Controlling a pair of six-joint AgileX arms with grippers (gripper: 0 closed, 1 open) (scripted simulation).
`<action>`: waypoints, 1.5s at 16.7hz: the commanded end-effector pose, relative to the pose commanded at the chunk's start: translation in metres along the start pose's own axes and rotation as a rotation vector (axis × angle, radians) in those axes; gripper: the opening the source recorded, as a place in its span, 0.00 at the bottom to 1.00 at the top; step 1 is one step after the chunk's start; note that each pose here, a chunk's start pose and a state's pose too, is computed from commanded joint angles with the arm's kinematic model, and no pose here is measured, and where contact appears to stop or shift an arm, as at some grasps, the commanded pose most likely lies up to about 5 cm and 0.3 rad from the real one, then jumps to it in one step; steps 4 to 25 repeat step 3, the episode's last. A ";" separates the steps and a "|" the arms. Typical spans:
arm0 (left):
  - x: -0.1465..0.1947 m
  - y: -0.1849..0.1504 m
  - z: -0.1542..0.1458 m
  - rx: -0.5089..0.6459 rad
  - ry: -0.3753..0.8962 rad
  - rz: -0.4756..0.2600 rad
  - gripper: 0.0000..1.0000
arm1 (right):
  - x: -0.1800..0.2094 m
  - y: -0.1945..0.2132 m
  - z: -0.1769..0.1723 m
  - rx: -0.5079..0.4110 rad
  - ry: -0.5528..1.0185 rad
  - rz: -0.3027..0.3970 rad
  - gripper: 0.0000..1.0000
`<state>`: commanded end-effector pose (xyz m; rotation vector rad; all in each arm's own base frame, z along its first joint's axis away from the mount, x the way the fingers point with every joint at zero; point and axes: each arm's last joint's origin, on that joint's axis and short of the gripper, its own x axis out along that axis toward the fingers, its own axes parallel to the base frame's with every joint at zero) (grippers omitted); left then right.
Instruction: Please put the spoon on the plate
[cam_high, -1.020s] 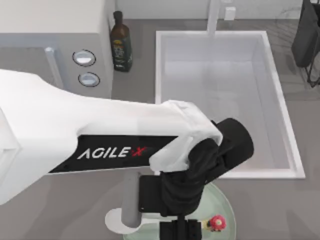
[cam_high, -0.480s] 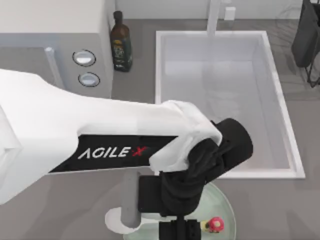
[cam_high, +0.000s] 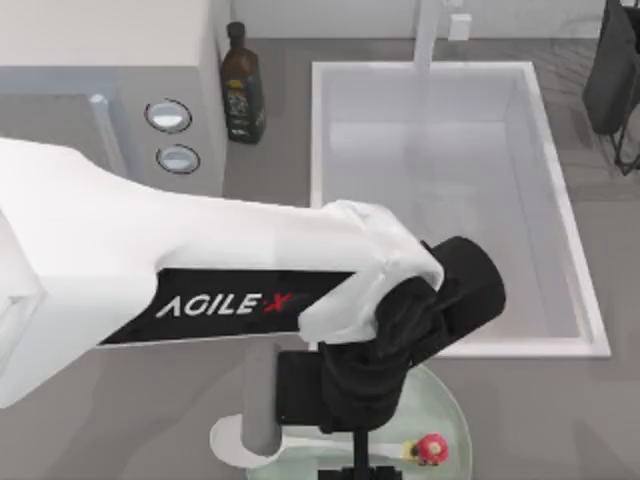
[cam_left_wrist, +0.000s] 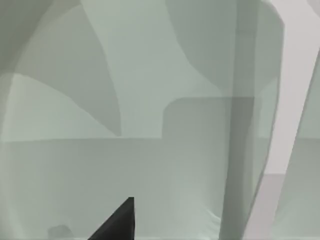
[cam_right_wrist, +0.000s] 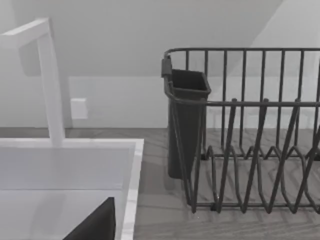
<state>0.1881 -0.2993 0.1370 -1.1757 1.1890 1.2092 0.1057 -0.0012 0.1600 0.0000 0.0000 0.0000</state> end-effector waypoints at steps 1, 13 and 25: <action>0.000 0.000 0.000 0.000 0.000 0.000 1.00 | 0.000 0.000 0.000 0.000 0.000 0.000 1.00; 0.000 0.000 0.000 0.000 0.000 0.000 1.00 | 0.000 0.000 0.000 0.000 0.000 0.000 1.00; 0.000 0.000 0.000 0.000 0.000 0.000 1.00 | 0.000 0.000 0.000 0.000 0.000 0.000 1.00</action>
